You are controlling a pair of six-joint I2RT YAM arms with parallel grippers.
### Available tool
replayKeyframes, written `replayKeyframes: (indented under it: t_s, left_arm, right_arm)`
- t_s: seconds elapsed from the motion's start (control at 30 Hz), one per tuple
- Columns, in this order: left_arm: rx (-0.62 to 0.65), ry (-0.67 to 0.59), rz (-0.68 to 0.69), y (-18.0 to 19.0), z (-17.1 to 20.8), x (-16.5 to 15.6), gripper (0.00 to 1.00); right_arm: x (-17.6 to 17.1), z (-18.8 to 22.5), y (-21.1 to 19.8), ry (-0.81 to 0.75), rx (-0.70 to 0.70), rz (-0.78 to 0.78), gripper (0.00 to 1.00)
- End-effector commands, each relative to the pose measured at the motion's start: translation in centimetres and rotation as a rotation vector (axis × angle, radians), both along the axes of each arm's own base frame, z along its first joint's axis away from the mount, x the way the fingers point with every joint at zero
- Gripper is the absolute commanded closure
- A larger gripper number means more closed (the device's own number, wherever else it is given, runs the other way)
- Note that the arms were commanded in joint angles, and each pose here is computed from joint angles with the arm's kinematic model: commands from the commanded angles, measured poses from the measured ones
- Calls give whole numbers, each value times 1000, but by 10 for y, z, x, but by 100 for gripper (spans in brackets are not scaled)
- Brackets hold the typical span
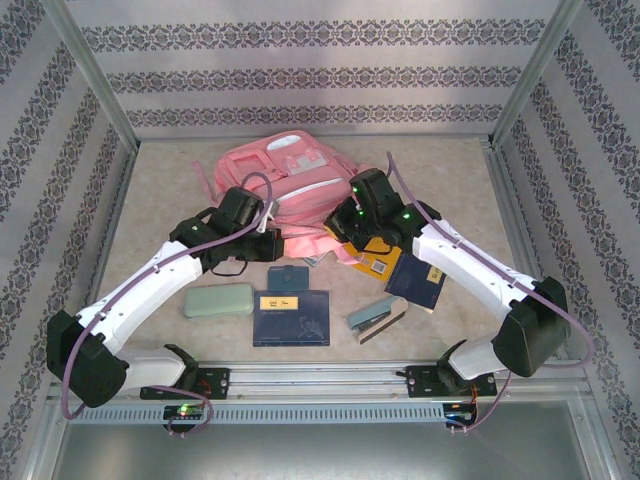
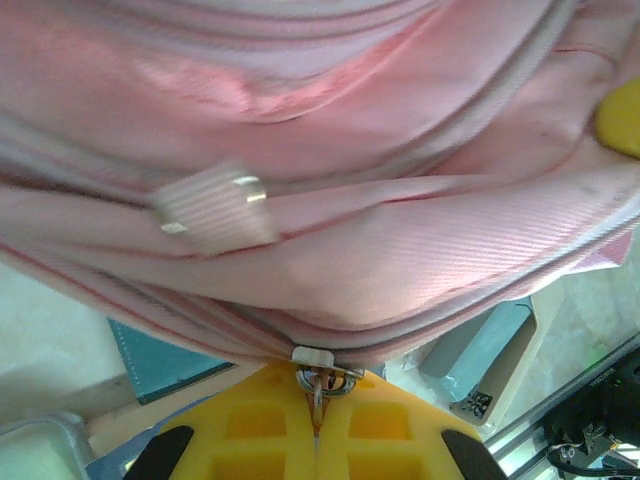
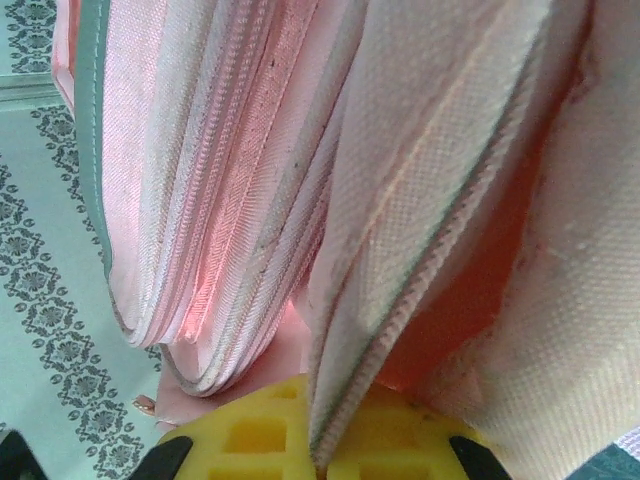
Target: Pack the student bag
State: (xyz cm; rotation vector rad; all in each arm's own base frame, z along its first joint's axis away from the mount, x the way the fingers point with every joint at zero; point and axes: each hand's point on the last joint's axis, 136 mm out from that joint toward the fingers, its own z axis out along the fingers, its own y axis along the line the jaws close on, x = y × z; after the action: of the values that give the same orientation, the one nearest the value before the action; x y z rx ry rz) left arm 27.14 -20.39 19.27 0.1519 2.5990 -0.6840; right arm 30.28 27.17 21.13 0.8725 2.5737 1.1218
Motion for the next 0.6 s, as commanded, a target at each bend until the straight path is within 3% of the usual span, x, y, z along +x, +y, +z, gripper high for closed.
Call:
replayKeyframes:
  t_s: [0.0, 0.57]
  left_arm:
    - [41, 1, 78, 29, -4, 2, 100]
    - [13, 57, 161, 54, -21, 15, 100]
  right_arm:
    - [13, 5, -27, -74, -65, -40, 100]
    - [18, 11, -37, -126, -84, 104, 98]
